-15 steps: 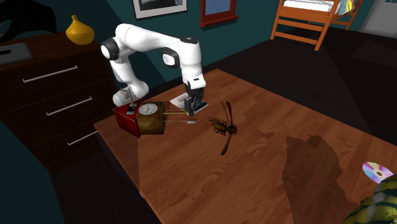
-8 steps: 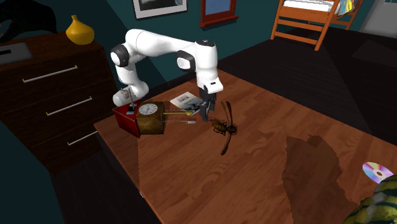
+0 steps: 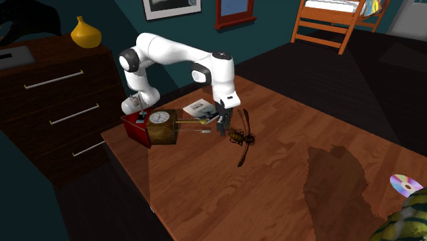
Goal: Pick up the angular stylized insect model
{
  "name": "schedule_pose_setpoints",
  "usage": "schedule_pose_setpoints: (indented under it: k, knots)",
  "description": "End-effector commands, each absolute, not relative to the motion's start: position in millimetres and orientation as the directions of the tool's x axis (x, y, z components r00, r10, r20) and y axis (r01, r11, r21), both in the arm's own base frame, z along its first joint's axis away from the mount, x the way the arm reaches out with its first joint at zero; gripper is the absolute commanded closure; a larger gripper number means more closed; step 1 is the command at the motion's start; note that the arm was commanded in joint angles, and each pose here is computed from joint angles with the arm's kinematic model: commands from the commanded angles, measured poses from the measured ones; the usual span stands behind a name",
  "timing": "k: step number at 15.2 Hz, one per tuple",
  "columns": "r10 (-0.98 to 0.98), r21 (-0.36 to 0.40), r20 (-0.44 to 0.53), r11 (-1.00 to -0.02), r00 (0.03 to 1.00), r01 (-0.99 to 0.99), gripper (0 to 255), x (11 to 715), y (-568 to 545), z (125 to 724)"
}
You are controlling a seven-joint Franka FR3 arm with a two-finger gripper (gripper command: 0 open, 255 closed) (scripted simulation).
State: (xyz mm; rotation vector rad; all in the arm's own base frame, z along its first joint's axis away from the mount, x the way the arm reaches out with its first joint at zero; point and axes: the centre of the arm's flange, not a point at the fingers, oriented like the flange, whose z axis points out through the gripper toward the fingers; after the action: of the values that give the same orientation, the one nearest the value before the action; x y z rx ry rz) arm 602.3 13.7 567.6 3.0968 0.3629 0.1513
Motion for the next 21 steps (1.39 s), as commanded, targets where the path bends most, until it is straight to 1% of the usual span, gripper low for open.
schedule_pose_setpoints:
  k: [1,9,21]
  knots:
    - [0.232,0.031,0.094,-0.973,0.968,0.23,255,602,14,566]
    - [0.232,0.031,0.094,-0.973,0.968,0.23,255,602,14,567]
    - [0.232,0.031,0.094,-0.973,0.968,0.23,255,602,14,630]
